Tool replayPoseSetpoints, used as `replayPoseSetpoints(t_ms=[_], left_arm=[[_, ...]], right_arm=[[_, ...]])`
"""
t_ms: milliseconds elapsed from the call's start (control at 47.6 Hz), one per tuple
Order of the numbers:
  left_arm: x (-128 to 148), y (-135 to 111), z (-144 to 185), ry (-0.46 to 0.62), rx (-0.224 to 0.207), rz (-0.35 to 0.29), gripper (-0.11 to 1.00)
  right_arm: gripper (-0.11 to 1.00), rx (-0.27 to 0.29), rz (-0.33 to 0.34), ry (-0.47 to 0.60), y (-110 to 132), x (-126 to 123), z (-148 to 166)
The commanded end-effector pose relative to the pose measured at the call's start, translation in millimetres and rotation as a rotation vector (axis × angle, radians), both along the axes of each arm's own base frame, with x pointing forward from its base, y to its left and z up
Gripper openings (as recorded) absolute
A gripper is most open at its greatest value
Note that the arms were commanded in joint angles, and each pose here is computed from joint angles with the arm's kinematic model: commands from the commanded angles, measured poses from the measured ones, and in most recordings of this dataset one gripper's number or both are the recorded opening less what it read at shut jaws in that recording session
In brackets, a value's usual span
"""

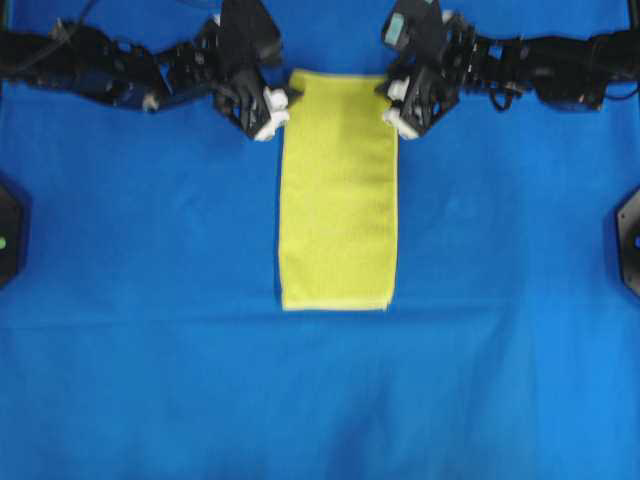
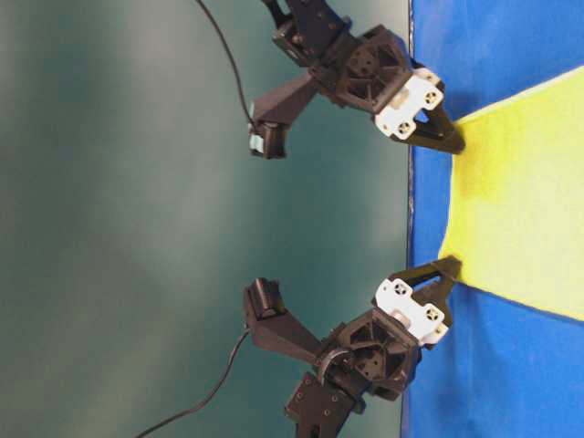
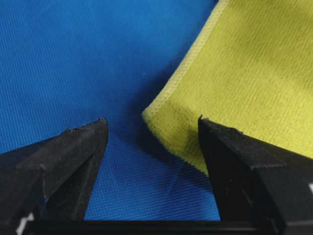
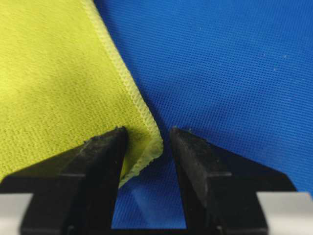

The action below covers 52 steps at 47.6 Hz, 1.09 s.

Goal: Fold the yellow towel.
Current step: 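Move both grippers to the strip's top corners and grasp them, then fold the top end of the strip down onto its bottom half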

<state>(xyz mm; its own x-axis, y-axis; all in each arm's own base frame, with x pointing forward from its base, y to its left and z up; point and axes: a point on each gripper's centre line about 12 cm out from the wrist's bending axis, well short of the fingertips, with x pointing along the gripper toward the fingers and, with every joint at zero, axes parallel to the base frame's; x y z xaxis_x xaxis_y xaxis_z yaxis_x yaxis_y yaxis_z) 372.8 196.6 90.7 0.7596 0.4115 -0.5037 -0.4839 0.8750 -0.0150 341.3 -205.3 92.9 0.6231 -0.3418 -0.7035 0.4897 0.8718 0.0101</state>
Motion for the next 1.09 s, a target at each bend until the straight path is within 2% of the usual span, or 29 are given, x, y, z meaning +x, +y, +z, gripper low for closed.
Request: replayPoseSetpoints(t_ms=[0,84,168,231,315,357,525,756,924,1071], left_arm=[[3.1,5.1,10.7,-0.030,0.021,0.004,0.70],[1.8,5.2,9.0,-0.021,0.025,0.001,0.64],[1.6,4.3,7.6,-0.005,0.042,-0.014,0.48],[1.1,4.0,7.6,0.003,0.054,-0.023,0.30],[1.9,4.4,7.9,0.010,0.069,-0.032,0.10],[2.3,4.6,8.3,0.010,0.072,-0.033,0.03],[4.5,4.3,9.9,0.005,0.074,-0.036,0.02],[7.2,2.8,14.9,-0.003,0.078,-0.041,0.02],[10.3,5.0,43.1,-0.038,0.107,-0.044,0.02],[10.0,7.1,61.3,-0.039,0.154,-0.059,0.02]], right_arm=[[0.46,-0.018,0.003,-0.025,-5.5,7.2,6.5],[0.46,-0.014,-0.001,-0.019,-6.2,7.6,5.3],[0.41,-0.008,-0.004,-0.005,-5.1,5.1,3.3],[0.29,-0.002,-0.005,0.010,-3.2,4.3,2.1],[0.07,0.009,-0.008,0.032,-0.7,3.0,-0.2],[0.03,0.015,-0.015,0.039,-0.6,2.1,-0.9],[0.03,0.021,-0.027,0.040,-0.7,1.1,1.7],[0.03,0.002,-0.028,0.006,-1.2,1.9,17.1],[0.03,-0.022,-0.032,-0.019,-1.2,0.0,38.3],[0.03,-0.043,-0.036,-0.027,-0.7,-3.7,56.0]])
